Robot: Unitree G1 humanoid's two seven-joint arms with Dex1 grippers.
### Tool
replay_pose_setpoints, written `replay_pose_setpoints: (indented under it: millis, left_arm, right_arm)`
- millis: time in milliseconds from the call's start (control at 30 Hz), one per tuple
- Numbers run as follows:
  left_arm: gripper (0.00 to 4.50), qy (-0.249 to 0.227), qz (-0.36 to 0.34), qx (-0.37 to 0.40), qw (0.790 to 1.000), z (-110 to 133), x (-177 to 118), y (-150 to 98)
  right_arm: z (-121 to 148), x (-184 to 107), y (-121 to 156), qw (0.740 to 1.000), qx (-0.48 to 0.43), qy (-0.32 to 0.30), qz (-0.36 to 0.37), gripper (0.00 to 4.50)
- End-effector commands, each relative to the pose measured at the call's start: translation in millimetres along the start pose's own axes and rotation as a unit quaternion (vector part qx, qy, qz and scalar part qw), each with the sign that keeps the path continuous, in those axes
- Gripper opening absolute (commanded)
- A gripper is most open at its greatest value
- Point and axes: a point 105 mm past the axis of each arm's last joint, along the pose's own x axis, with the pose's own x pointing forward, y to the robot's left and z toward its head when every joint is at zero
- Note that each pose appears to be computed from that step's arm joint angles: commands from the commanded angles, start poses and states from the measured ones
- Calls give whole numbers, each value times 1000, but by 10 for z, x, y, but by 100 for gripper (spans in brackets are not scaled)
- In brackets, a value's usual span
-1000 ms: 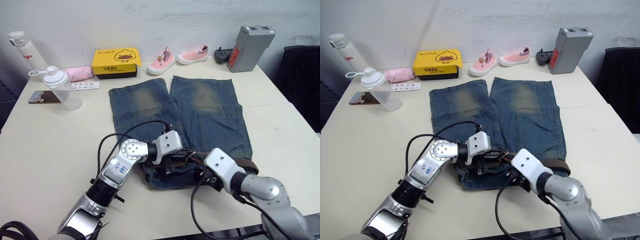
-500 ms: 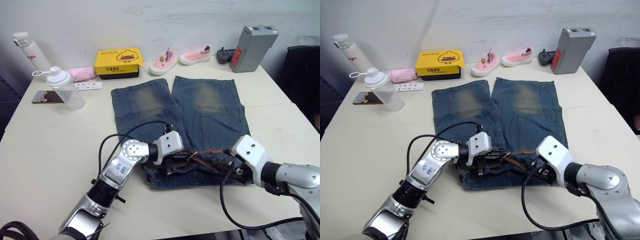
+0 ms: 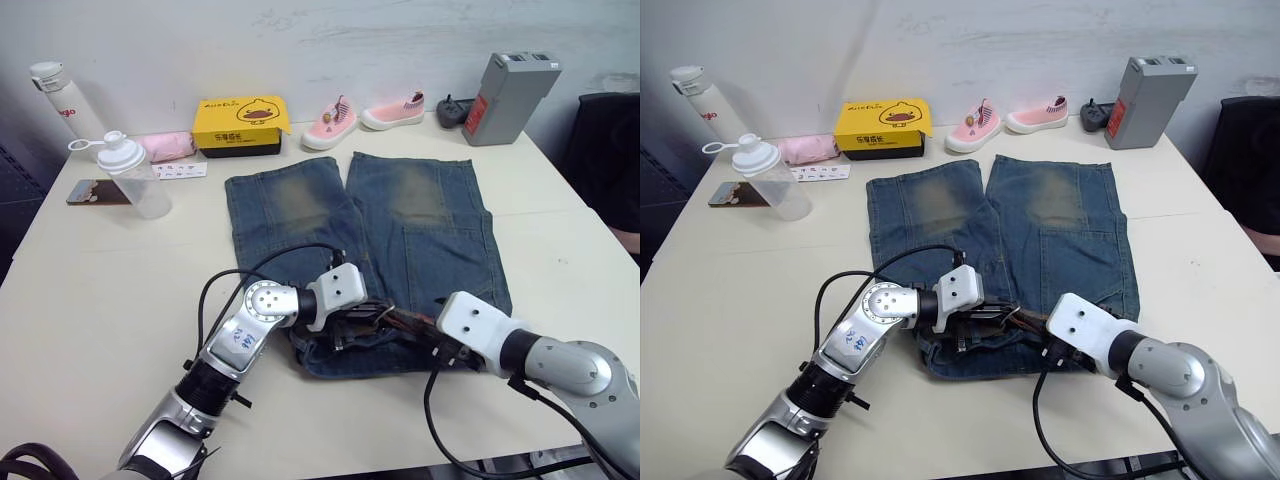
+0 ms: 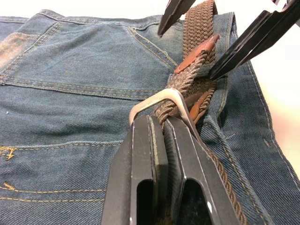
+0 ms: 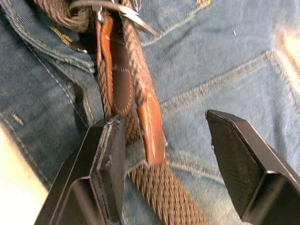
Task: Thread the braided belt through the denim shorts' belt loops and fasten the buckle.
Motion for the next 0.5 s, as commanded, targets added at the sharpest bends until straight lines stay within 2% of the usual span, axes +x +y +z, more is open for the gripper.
replay_pose_setpoints:
  millis: [33,67,200,367,400,500]
  left_arm:
    - [7,-11,-5,10,1000,74,9,-25]
    - [7,-11,-5,11,1000,76,7,-24]
    - [7,-13,-5,12,1000,90,7,-18]
    - [7,-32,-3,6,999,151,-12,3]
    - [84,-40,-6,-6,999,173,-28,1]
    - [193,-64,-5,-31,997,259,-114,26]
  right_arm:
    - [60,4,-74,999,-28,-7,-24,237]
    - [55,8,-71,999,-27,-6,-22,209]
    - [8,26,-38,1000,-23,6,-12,9]
    - [0,35,-30,1000,-22,9,-9,4]
    - [3,39,-24,1000,-21,8,-9,0]
    - [-4,44,-6,1000,-19,10,-6,0]
